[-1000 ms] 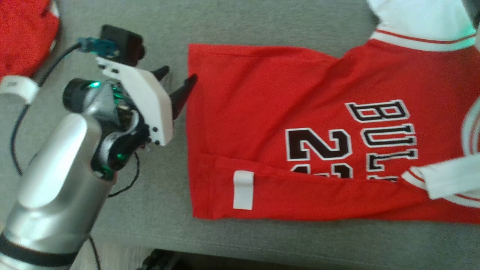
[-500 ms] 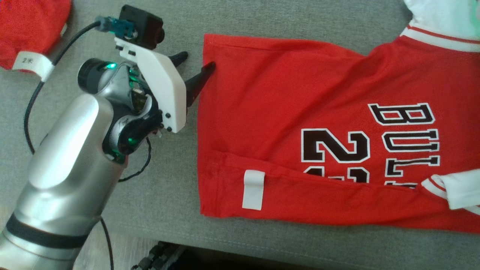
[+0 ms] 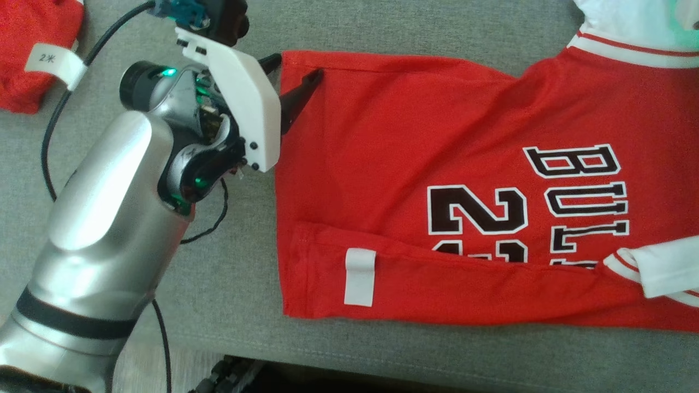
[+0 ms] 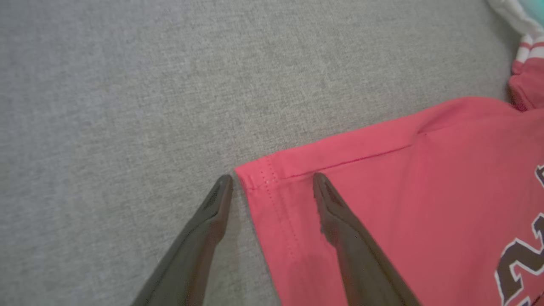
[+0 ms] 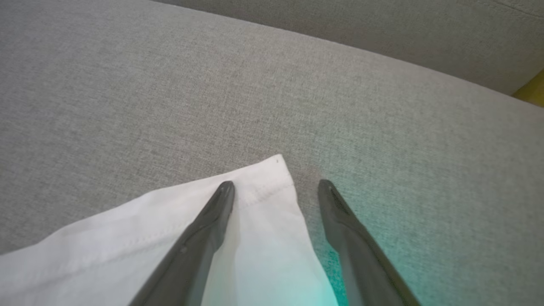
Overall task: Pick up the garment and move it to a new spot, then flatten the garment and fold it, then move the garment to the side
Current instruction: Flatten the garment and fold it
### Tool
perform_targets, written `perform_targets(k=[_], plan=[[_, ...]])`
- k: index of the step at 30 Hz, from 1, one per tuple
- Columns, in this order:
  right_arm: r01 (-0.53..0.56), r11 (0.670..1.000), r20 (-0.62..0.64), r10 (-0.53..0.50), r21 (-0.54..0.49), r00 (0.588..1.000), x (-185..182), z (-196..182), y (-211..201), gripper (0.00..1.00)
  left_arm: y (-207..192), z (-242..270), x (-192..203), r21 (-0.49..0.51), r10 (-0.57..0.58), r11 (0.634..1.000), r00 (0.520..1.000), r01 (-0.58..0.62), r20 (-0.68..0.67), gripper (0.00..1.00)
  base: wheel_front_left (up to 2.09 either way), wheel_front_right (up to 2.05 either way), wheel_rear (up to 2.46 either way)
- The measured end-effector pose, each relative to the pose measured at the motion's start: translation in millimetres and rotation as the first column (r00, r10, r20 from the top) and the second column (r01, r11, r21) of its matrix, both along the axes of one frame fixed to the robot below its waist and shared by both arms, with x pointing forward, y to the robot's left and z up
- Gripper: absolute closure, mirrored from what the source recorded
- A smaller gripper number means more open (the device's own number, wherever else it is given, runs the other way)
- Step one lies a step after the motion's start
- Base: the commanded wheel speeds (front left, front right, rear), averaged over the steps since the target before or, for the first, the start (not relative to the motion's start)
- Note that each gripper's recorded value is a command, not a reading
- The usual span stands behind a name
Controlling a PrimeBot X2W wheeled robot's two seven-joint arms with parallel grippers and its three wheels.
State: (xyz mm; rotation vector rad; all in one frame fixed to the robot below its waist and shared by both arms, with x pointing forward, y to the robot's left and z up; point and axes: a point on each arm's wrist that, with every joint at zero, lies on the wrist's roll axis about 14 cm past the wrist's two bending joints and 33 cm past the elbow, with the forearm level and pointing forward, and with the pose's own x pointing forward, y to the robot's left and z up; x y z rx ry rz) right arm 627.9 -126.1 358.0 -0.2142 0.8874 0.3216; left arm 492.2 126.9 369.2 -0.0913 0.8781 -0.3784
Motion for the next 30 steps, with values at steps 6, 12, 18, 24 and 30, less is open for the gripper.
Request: perform_targets(k=[6,12,18,24,30], plan=[[-0.008,1.0,-0.011,0.009,0.016,1.0,-2.7,0.1,4.1,1.0,-8.2,-0.4,-0.7,-0.005,-0.037,0.999,0.999,0.037,-0.002,0.98,0.0,0.0,0.0],[-0.021,0.998,0.03,0.019,0.06,0.999,-1.3,7.5,14.0,1.0,-13.3,3.6,-2.6,-0.012,-0.066,0.998,0.998,0.066,0.005,1.0,0.0,0.0,0.0],[0.076,0.989,0.189,-0.099,0.125,0.977,24.5,40.7,-9.9,1.0,1.4,21.3,13.8,-0.032,0.024,0.999,0.997,-0.022,0.077,1.0,0.0,0.0,0.0],[0.099,0.982,0.253,-0.137,0.159,0.958,31.2,66.0,-16.4,1.0,5.3,43.5,26.3,-0.068,0.071,0.996,0.987,-0.062,0.145,1.0,0.0,0.0,0.0],[0.069,0.973,0.342,-0.143,0.219,0.929,25.9,105.1,-20.6,1.0,-1.3,68.5,28.7,-0.137,0.105,0.988,0.969,-0.075,0.226,1.0,0.0,0.0,0.0]])
